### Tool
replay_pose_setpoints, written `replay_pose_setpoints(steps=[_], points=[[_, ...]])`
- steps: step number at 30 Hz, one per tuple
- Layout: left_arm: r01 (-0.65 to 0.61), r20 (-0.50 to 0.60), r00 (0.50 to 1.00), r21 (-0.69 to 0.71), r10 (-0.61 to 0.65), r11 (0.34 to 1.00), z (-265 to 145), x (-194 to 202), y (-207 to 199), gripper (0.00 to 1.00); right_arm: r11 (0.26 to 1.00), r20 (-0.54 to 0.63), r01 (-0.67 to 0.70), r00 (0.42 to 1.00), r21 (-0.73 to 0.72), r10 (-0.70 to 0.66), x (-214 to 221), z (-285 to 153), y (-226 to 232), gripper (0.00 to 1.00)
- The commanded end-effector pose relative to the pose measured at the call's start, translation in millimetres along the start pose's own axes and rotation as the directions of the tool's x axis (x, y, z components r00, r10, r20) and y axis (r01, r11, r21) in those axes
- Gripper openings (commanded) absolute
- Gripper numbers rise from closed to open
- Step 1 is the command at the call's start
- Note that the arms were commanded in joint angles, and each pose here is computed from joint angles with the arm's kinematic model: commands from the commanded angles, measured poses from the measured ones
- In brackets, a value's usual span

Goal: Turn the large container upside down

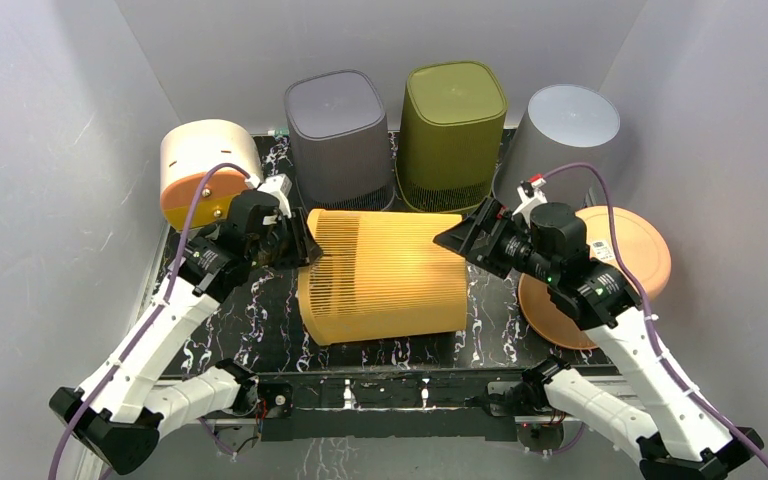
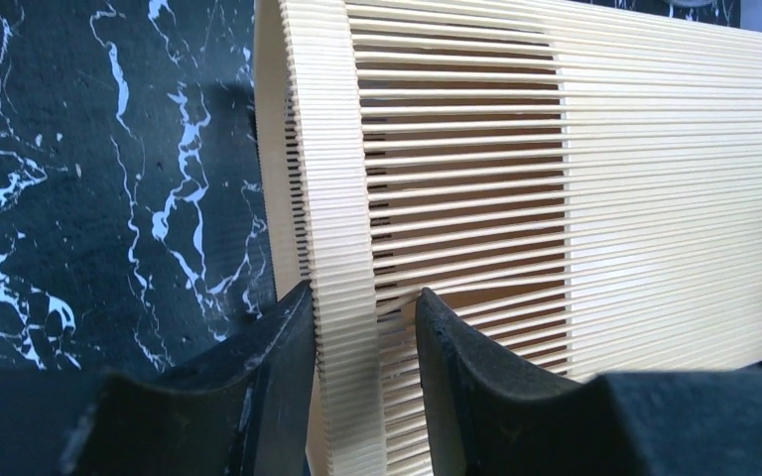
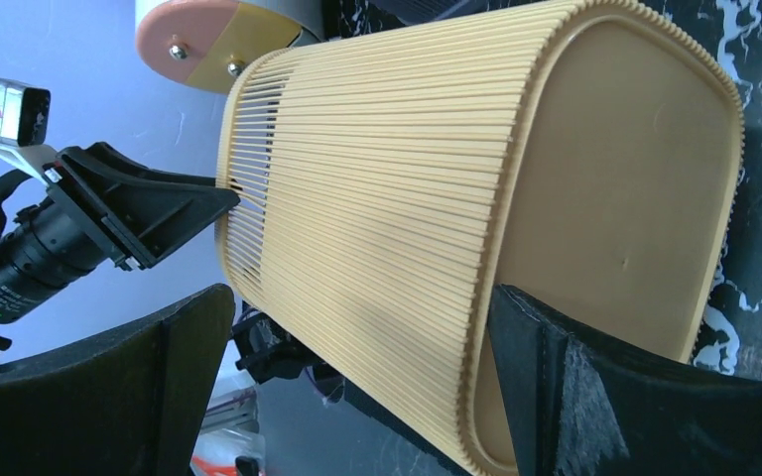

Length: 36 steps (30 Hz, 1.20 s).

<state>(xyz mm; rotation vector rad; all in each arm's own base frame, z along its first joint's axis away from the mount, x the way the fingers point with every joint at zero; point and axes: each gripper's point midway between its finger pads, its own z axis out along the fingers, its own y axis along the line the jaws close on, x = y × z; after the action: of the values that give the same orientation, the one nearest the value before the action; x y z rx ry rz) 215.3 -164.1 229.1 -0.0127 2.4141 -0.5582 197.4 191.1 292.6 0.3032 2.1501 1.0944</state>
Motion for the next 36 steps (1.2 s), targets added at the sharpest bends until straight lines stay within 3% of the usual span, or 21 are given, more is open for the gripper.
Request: replay_pose_setpoints(steps=[1,9,18,24,31,36], points=[[-0.032,-0.053,0.998,0.098,0.037,0.995,29,12,-19,0.35,0.903,0.114,0.131,0.989,-0.410,-0.092,-39,-30,117,0.98],[-0.042,-0.010,0.999,0.105,0.043,0.994,49,-7,-28,0.37,0.890,0.199,0.255,0.961,-0.377,-0.191,-69,-20,139,0.98],[-0.057,-0.020,0.998,0.076,0.059,0.995,56,-5,-21,0.40,0.822,0.168,0.196,0.978,-0.535,-0.124,-71,-6,170,0.98],[-0.058,-0.034,0.998,0.073,0.061,0.996,63,1,-18,0.40,0.813,0.122,0.179,0.983,-0.554,-0.134,-64,6,171,0.98],[-0.046,-0.052,0.997,0.082,0.050,0.996,72,7,-18,0.40,0.853,0.098,0.161,0.987,-0.496,-0.130,-56,18,153,0.98],[-0.067,-0.050,0.996,0.067,0.070,0.995,70,8,-14,0.42,0.900,0.153,0.243,0.968,-0.361,-0.200,-64,17,131,0.98]])
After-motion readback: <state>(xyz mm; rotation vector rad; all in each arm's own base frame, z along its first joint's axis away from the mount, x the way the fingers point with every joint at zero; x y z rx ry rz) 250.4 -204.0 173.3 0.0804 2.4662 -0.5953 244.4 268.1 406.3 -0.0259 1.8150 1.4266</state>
